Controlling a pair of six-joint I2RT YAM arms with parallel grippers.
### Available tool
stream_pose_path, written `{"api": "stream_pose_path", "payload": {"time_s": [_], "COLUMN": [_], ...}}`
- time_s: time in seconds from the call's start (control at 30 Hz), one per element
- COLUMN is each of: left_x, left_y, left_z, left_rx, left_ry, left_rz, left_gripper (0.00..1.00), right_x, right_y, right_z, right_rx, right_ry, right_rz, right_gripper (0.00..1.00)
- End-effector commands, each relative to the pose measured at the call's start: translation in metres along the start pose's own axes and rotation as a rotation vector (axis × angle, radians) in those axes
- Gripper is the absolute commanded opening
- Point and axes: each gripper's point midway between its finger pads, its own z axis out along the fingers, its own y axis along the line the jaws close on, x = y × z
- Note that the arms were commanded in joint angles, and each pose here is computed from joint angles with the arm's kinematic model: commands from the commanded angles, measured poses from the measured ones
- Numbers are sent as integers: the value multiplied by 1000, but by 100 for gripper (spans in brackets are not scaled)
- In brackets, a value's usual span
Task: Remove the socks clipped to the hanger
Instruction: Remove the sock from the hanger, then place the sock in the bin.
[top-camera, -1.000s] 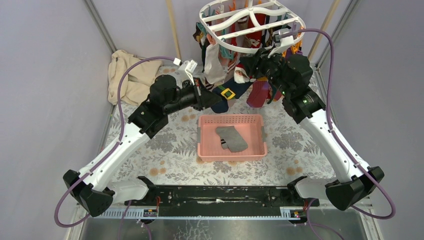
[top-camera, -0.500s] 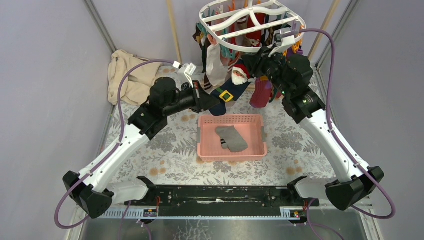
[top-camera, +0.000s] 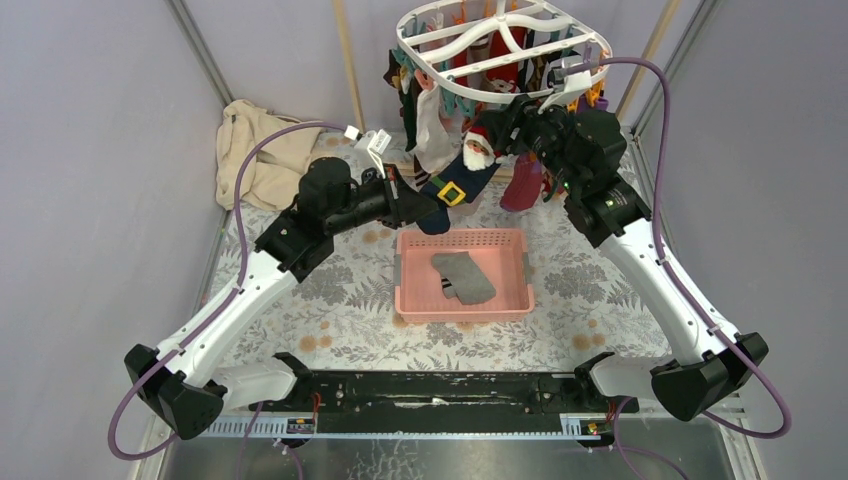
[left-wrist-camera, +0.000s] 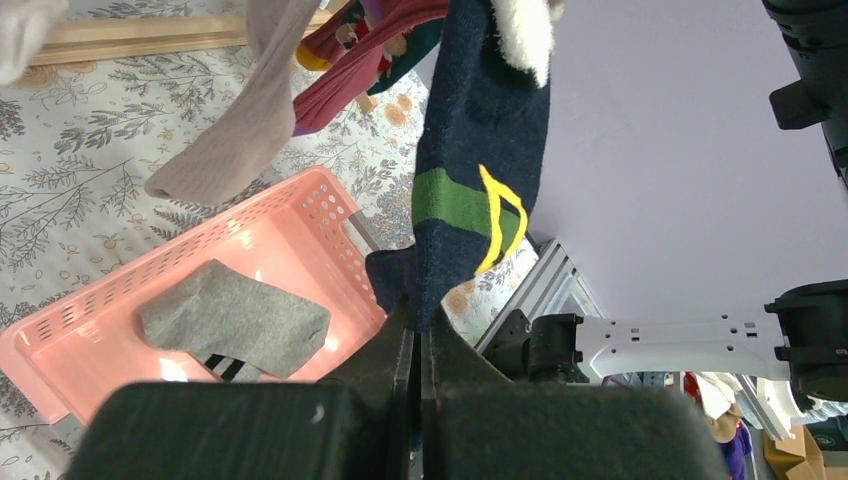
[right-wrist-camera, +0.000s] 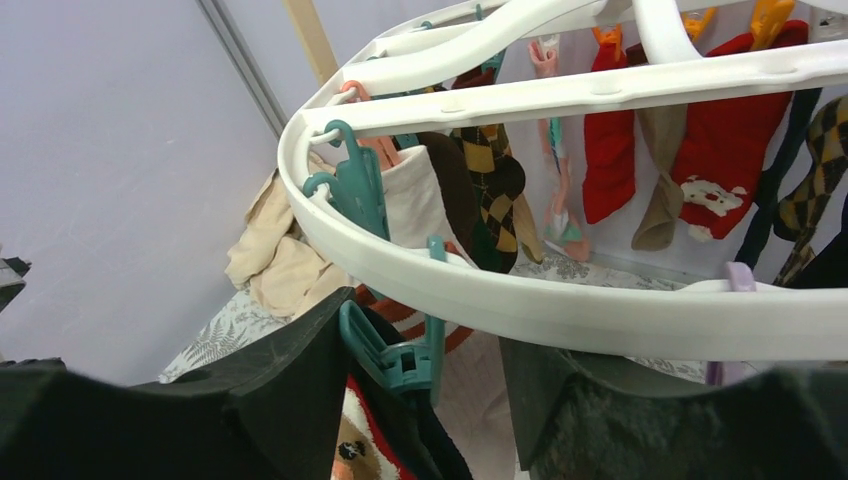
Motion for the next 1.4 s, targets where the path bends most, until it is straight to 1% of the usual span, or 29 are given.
{"api": "stream_pose_path", "payload": {"time_s": [0.0,0.13,0.23,0.33,0.4,0.43,0.5,0.57,0.6,0.63,0.67,0.7,0.77,0.8,0.9,1.1,1.3,1.37], "left_x": [-2,0,1,3,5,5,7,8,10,11,12,13,17,19,26,43,61,69], "left_y": [-3,-1,0,2,6,6,8,9,10,10,10,10,11,12,16,20,31,36], "left_z": [-3,0,1,3,4,5,7,9,10,12,14,16,22,25,33,41,53,54], "left_rx": [23,23,24,17,10,8,7,9,12,15,22,31,48,56,70,87,64,52], "left_ry": [-11,-7,-5,-2,3,3,8,11,15,18,23,25,36,41,54,87,114,130], "left_rz": [-1,-6,-7,-8,-8,-8,-12,-15,-18,-23,-27,-32,-45,-50,-73,-110,-119,-128], "left_gripper": [0,0,0,0,0,0,0,0,0,0,0,0,0,0,0,0,0,1], "right_x": [-36,-38,-39,-41,-41,-42,-43,-43,-43,-42,-41,-40,-29,-24,-16,-8,-3,-4], "right_y": [-2,-6,-6,-7,-9,-9,-10,-11,-10,-10,-10,-9,-9,-10,-9,-6,-23,-24], "right_z": [-7,-4,-2,-2,-4,-4,-5,-5,-5,-5,-5,-5,-6,-8,-15,-45,-79,-88], "right_rx": [40,64,69,80,88,93,98,103,100,97,93,89,88,89,80,74,173,183], "right_ry": [-88,-92,-84,-87,-90,-93,-97,-97,-96,-94,-91,-88,-54,-41,-21,7,2,7], "right_rz": [2,11,13,22,24,25,27,26,25,25,26,29,34,39,53,65,57,58], "right_gripper": [58,52,43,29,19,15,12,12,15,28,44,55,70,75,79,81,83,83]}}
